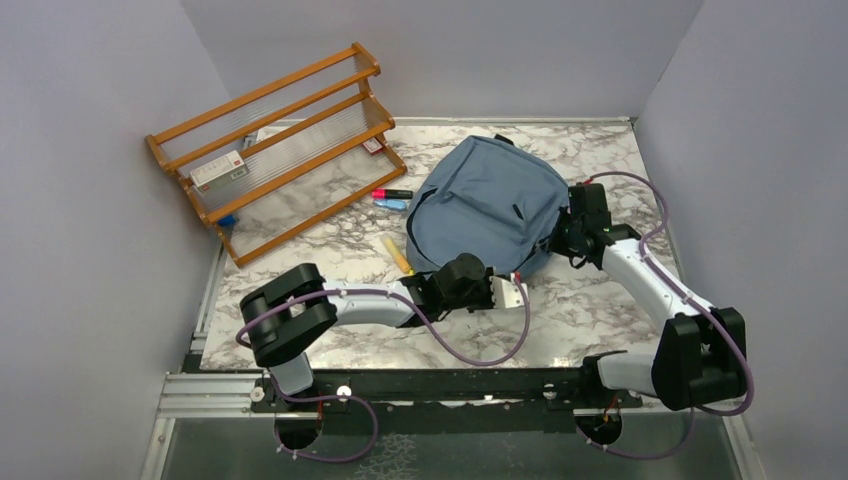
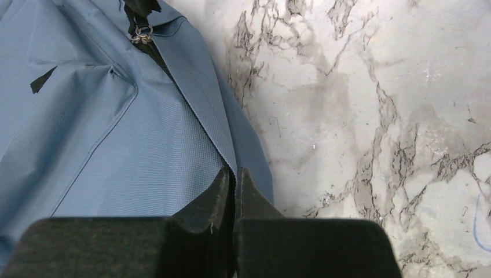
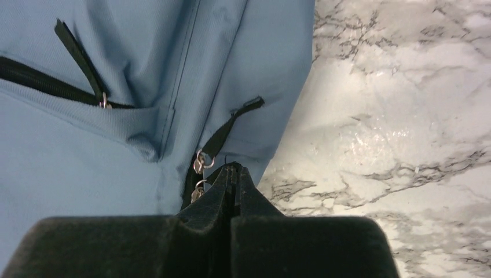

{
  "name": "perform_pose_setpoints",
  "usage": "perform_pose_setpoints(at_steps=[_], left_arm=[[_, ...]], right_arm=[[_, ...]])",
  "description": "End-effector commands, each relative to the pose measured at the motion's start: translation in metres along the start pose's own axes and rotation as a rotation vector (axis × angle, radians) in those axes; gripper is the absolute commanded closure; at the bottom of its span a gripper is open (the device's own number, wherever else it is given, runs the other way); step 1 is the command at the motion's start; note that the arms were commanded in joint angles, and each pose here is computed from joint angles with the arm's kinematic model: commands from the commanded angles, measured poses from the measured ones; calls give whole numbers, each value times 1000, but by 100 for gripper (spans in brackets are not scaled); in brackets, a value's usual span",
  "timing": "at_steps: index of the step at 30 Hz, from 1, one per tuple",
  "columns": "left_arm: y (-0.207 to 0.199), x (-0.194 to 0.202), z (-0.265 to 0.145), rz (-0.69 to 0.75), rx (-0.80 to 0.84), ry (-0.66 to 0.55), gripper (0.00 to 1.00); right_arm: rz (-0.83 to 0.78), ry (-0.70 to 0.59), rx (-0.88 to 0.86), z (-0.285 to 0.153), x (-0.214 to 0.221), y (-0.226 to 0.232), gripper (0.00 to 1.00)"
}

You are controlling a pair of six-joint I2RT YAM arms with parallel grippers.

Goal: Pack the student bag
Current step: Zip the student bag at the center of the board.

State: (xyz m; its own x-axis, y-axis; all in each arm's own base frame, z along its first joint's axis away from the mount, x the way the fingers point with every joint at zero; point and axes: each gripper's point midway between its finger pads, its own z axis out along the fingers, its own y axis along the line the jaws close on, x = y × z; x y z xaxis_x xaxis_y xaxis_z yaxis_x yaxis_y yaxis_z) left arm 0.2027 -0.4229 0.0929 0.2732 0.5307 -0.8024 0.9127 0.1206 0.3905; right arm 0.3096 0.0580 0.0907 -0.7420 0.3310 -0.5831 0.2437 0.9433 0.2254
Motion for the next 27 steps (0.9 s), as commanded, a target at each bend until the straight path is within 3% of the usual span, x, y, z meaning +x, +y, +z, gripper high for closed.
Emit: perform_pose_setpoints(at_steps=[1,9,12,17,23,27], left_arm=[[-24,-2,-11,-27,68,1,100],[-29,-14,-11,-38,99,-38,100],[-36,-35,-9,-58,154,-100,78],[-37,-70,-4,-102,183,-177,54],[-18,-98,-15,-159,121,-226,43],[1,-97,-31,-229,10,-218,31]], right_arm=[[17,-159,67,2,-51,-8,99],[20,-173,104,9,-70,-19,99],[34,-183,94,7,-77,-22,99],[49,-205,113,1,-84,-33,99],[70,-220,149,-7,-87,-51,99],[112,-221,123,-18,-91,-52,91]])
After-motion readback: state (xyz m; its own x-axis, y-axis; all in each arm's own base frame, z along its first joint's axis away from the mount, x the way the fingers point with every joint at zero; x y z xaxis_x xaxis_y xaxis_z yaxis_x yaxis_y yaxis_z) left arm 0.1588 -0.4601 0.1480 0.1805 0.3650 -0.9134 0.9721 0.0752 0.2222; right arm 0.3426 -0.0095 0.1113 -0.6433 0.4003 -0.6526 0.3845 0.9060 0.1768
